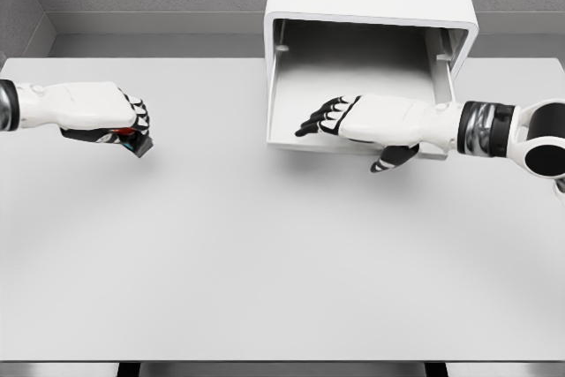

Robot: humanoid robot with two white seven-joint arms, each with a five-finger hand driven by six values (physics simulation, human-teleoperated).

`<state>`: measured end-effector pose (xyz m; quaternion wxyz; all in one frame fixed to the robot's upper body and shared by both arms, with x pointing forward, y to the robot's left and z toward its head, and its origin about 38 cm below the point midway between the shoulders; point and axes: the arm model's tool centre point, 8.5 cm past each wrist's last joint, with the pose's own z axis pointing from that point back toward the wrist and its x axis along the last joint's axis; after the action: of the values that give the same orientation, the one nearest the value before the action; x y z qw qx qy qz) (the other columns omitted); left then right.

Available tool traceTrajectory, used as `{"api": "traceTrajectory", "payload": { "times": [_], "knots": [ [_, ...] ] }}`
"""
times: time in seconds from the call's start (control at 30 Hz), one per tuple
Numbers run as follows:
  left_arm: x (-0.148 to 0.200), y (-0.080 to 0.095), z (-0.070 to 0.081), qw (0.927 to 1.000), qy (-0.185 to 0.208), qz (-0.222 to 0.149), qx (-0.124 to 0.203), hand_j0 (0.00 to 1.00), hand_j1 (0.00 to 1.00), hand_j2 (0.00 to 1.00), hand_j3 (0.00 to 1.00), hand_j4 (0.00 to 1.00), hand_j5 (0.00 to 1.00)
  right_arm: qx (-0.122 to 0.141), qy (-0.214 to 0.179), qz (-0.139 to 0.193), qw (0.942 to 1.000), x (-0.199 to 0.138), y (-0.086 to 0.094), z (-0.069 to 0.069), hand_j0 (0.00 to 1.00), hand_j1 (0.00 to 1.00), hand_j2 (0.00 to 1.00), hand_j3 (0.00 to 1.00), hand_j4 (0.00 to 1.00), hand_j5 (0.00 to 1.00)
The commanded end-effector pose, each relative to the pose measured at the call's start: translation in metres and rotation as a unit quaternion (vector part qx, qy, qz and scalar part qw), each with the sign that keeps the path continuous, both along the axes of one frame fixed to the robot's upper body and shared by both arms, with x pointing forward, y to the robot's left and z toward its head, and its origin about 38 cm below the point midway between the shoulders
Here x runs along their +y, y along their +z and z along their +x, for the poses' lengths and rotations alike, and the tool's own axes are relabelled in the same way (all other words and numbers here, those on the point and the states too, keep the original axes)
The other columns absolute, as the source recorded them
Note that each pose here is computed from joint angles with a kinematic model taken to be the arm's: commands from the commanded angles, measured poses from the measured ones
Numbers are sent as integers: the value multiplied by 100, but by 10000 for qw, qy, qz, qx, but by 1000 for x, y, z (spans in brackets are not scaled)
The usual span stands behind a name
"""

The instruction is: Slide open multi-storey tabletop storage cabinets and put open load switch and slide close multi-storey tabletop storage cabinets

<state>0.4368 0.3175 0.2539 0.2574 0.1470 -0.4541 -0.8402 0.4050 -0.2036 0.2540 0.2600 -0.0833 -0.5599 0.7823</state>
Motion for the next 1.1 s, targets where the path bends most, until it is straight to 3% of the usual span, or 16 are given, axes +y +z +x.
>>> {"api": "traceTrajectory", "payload": {
  "times": [0.0,0.17,0.3,0.73,1.07],
  "knots": [
    [3,3,-2,10000,14,-2,-15,35,35,35,35,35,35,6,9,12,10000,0,0,-1,100,100,100,100,100,100],
    [2,7,-7,10000,-40,14,-35,35,35,35,35,35,35,56,88,12,9999,-1,-6,-4,100,100,100,100,100,100],
    [5,9,-9,10000,-30,29,-41,35,35,35,35,35,35,-100,189,28,9998,-18,0,-10,100,100,100,100,100,100],
    [4,10,-10,10000,-53,-21,-45,35,35,35,35,35,35,-347,1017,84,9942,-15,3,-25,100,100,100,100,100,100],
    [0,12,-12,9999,-120,-33,-60,35,35,35,35,35,35,-282,1005,15,9945,-23,-3,-29,100,100,100,100,100,100]
  ]
}}
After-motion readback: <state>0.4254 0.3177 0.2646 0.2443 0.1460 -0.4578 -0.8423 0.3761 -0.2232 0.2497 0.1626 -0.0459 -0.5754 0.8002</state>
